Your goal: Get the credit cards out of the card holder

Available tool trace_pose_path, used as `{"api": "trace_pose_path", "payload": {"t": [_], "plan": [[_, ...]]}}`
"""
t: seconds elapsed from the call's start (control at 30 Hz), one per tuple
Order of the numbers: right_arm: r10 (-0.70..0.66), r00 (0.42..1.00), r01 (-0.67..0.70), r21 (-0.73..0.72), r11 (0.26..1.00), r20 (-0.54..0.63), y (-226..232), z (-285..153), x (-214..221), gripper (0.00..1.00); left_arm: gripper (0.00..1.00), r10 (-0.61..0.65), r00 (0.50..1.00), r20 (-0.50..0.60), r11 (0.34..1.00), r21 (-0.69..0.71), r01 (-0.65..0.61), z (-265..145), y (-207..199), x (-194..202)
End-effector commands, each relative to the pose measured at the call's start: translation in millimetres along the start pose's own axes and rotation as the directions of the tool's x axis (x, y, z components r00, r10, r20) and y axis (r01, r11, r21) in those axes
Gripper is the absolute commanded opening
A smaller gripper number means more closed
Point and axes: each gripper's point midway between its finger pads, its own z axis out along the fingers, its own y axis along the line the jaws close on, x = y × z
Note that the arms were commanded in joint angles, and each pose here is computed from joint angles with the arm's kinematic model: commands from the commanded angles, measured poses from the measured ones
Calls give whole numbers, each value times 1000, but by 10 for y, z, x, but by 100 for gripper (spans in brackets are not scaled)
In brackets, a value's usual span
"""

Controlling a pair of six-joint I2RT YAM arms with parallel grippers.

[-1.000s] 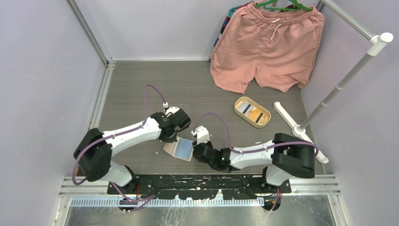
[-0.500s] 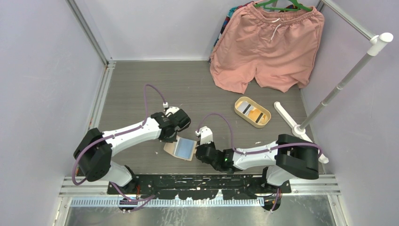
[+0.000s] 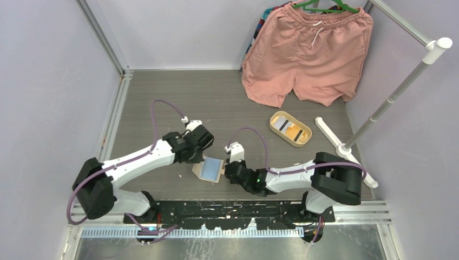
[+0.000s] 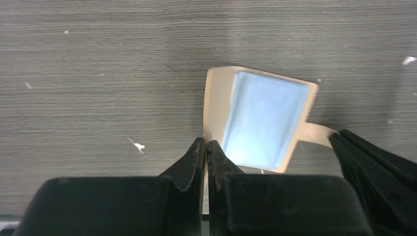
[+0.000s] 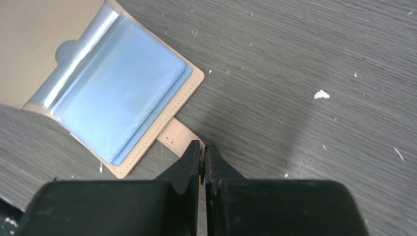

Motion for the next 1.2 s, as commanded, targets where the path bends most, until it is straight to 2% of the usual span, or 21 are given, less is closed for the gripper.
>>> {"api": "trace_pose_path", "payload": {"t": [0.0, 0.17, 0.37, 0.4, 0.5, 0.77, 1.07, 1.17], "plan": [[86, 995, -82, -74, 994, 55, 194, 151, -289, 1, 7, -145, 989, 37, 974, 181, 136, -90, -292, -98], [133, 990, -127, -110, 986, 49, 176, 283, -334, 1, 17, -215, 976, -14, 940, 269, 211, -51, -473, 25], [166, 986, -162, -126, 979, 24, 183, 360, -269, 1, 40, -272, 961, -37, 892, 365, 267, -24, -674, 84], [170, 985, -166, -128, 978, 23, 187, 365, -262, 1, 48, -278, 960, -41, 889, 367, 273, -4, -682, 96], [178, 984, -174, -130, 976, 16, 188, 374, -231, 1, 54, -291, 956, -46, 887, 362, 287, 59, -674, 139], [170, 985, -167, -132, 977, 11, 182, 348, -234, 1, 59, -380, 925, -12, 870, 336, 362, 275, -523, 239], [165, 986, -164, -144, 976, -2, 174, 307, -193, 1, 59, -542, 839, 49, 784, 390, 484, 295, -376, 169], [167, 986, -166, -149, 975, 0, 188, 292, -221, 1, 57, -541, 839, 54, 778, 411, 475, 317, -341, 214]]}}
